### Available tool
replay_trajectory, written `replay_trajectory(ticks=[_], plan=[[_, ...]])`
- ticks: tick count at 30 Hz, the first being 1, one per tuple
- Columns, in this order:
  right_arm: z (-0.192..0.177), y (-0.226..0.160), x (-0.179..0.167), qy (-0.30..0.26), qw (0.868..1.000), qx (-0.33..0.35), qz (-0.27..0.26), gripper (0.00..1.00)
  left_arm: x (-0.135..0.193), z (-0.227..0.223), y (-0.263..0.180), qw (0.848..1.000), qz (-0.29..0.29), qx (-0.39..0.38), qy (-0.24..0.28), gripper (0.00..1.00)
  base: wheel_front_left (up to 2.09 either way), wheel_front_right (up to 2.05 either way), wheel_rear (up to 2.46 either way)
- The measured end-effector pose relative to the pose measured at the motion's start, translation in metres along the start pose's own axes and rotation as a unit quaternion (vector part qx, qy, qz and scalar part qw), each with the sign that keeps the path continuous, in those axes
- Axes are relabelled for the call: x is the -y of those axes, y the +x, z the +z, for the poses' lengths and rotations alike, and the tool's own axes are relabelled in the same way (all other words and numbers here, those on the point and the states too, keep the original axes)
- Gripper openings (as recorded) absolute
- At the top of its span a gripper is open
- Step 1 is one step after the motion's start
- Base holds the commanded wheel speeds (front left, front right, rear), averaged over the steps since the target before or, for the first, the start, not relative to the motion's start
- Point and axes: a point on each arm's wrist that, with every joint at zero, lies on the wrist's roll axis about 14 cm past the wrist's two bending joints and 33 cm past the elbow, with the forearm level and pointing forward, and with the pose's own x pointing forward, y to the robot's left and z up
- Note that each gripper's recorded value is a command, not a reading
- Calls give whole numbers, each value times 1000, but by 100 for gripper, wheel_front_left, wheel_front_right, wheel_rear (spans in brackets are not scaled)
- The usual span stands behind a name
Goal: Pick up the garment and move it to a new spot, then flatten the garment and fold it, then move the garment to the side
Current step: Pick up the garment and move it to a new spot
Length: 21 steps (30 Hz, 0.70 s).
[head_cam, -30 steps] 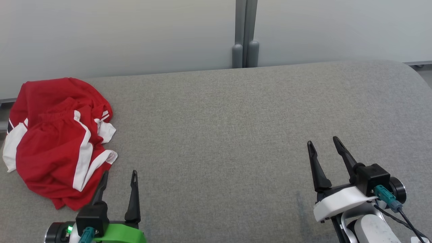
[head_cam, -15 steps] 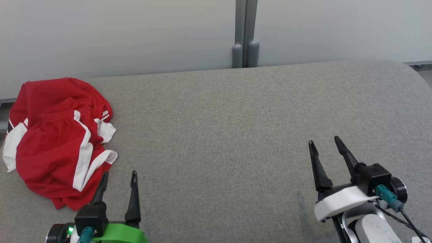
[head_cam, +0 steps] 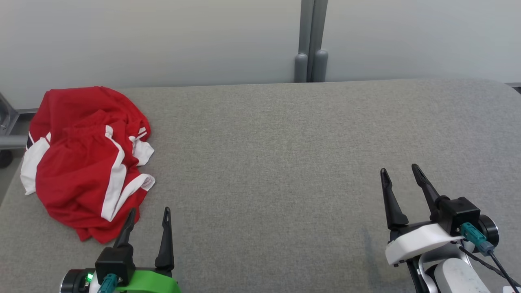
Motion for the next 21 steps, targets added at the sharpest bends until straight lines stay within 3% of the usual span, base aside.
replay_trajectory(ticks=[21], plan=[[-8,24,-98,22,986,-10,165,100,-82,20,-50,989,144,30,11,100,0,0,0]])
